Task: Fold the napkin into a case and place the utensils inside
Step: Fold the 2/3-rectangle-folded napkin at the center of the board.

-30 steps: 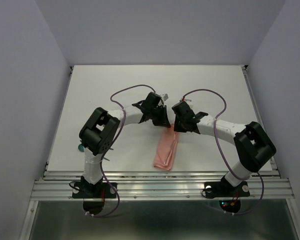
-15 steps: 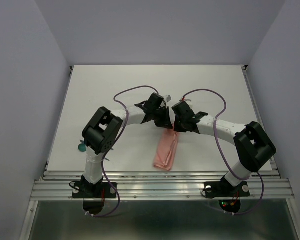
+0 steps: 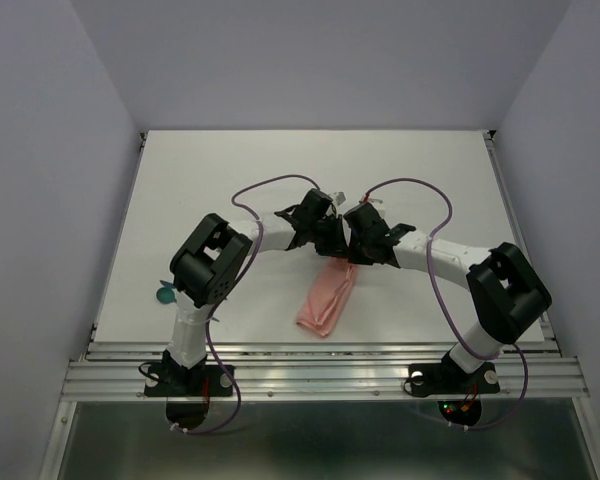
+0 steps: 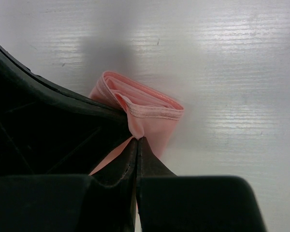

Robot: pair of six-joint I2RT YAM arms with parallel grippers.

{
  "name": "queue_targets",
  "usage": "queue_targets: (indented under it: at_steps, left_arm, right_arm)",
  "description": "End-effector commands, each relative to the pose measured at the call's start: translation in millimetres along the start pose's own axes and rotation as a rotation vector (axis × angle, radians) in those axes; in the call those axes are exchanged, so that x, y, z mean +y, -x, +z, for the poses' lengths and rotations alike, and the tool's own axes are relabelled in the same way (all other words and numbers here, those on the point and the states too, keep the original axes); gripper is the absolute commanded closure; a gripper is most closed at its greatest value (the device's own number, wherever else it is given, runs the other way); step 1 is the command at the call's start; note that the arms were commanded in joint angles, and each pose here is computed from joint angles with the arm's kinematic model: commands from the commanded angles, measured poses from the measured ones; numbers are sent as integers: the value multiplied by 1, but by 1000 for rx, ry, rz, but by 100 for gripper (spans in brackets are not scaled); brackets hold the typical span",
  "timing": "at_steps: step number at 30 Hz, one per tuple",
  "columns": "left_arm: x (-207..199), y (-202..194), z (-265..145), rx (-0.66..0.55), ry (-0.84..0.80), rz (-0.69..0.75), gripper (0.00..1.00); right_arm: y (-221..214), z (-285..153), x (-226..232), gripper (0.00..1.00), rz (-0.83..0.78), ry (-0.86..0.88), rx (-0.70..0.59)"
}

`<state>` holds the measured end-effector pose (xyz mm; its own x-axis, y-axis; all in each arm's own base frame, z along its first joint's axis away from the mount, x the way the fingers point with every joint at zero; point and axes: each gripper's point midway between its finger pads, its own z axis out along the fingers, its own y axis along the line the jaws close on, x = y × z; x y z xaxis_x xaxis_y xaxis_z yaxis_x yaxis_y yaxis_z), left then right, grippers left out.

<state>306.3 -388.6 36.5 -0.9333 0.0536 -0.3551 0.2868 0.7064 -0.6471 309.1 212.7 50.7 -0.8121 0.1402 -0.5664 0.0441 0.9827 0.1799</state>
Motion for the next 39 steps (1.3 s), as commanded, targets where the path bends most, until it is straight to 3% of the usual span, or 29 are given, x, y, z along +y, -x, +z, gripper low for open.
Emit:
queue_targets:
  at_steps: [1,14,23,25,26,31,39]
  left_arm:
    - [-23,15,4,-63,-60,-3,100]
    - [-43,11,-11,-57,-99,-1,100]
    - [-25,-2,-40,5,49,70,100]
    - [-26,-1,-46,4,59,81,100]
    - [-28,-1,-51,2,60,93,100]
    - [-34,2,-67,-9,70,121,100]
    - [-18,-2,-92,-42,175,134,100]
  right_arm:
    - [10,-2,14,99,3,28,-23]
    - [7,3,9,99,5,8,-22]
    - [11,2,12,99,20,14,-34]
    - [11,2,13,92,23,18,-31]
    - [11,1,15,83,26,28,-32]
    - [14,-4,20,64,32,56,-34]
    - [31,-25,30,62,55,146,-75]
